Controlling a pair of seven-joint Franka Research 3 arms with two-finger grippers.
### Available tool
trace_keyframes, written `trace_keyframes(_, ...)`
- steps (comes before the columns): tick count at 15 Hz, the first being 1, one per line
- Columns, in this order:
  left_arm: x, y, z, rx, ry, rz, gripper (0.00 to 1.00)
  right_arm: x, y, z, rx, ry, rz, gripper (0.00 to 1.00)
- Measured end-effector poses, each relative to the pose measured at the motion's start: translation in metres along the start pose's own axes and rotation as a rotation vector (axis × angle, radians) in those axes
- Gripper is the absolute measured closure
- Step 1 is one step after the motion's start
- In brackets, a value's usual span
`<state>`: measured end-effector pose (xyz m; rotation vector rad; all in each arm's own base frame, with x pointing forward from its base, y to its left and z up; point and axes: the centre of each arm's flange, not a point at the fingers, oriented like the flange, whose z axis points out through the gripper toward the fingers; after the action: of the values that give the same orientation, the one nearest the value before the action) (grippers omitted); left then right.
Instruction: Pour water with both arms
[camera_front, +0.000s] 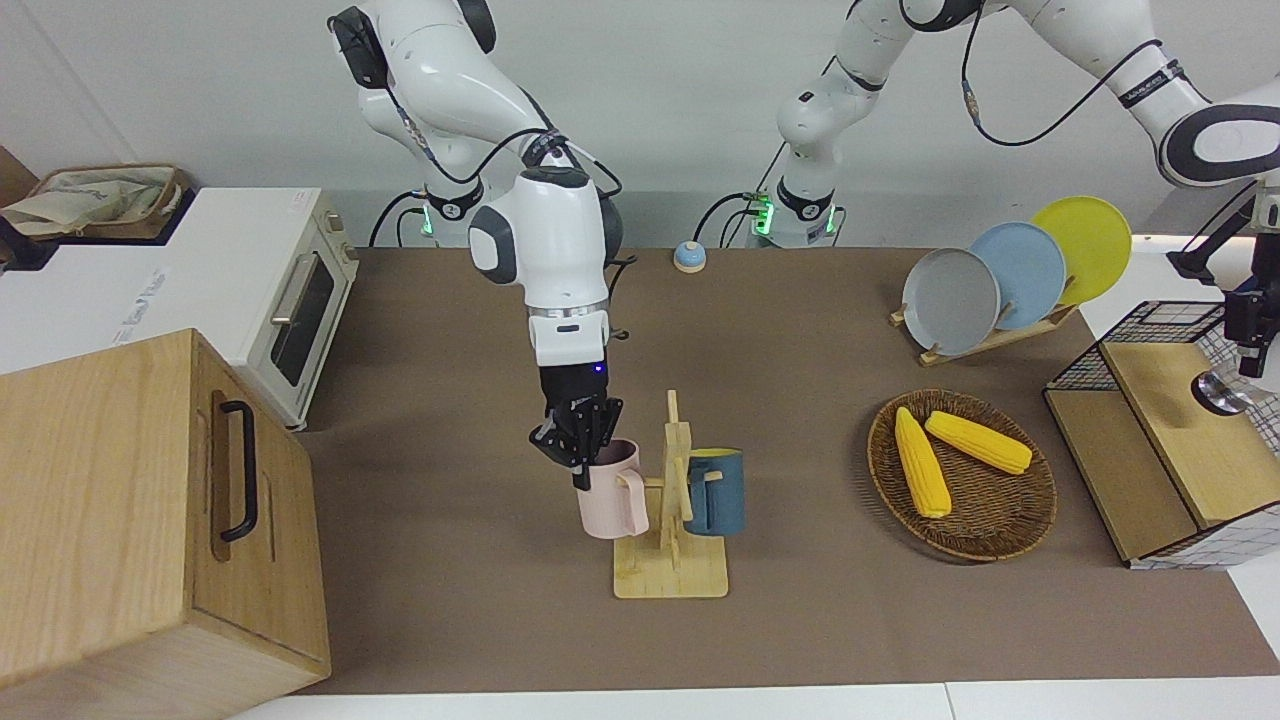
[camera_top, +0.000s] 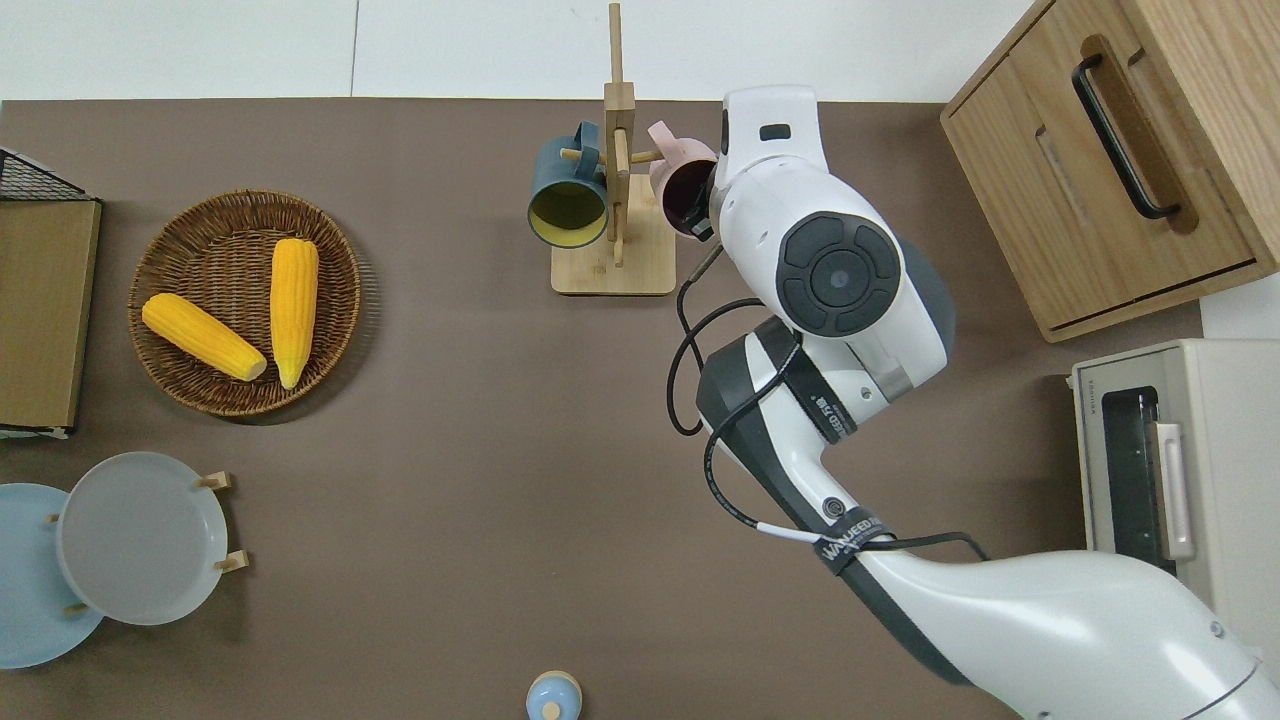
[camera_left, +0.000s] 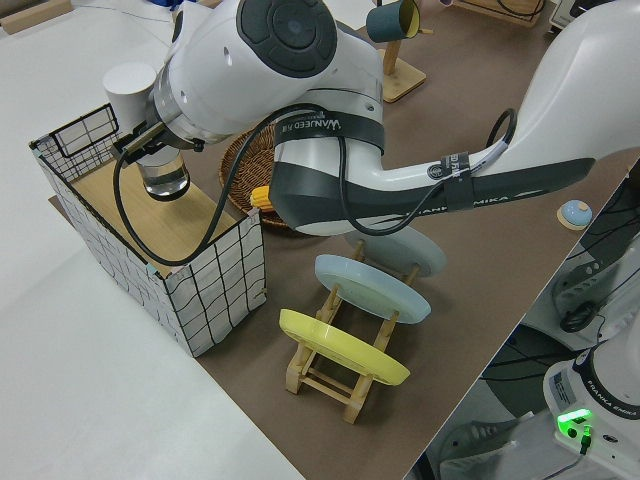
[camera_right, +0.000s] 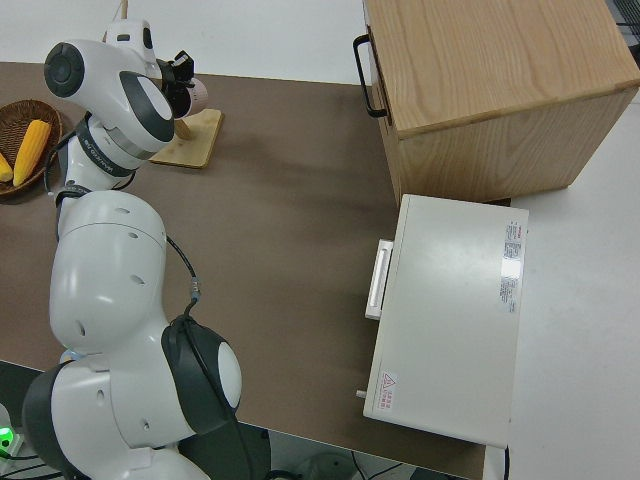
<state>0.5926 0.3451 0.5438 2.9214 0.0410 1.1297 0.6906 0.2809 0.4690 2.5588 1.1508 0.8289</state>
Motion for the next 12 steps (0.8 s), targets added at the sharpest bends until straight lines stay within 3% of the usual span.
trace_keyframes(12,0.024,0.03,-0.047,-0.016,-0.05,-0.007,0.37,-0.022,0.039,-0.02,0.038,-0.03,-0.03,0.95)
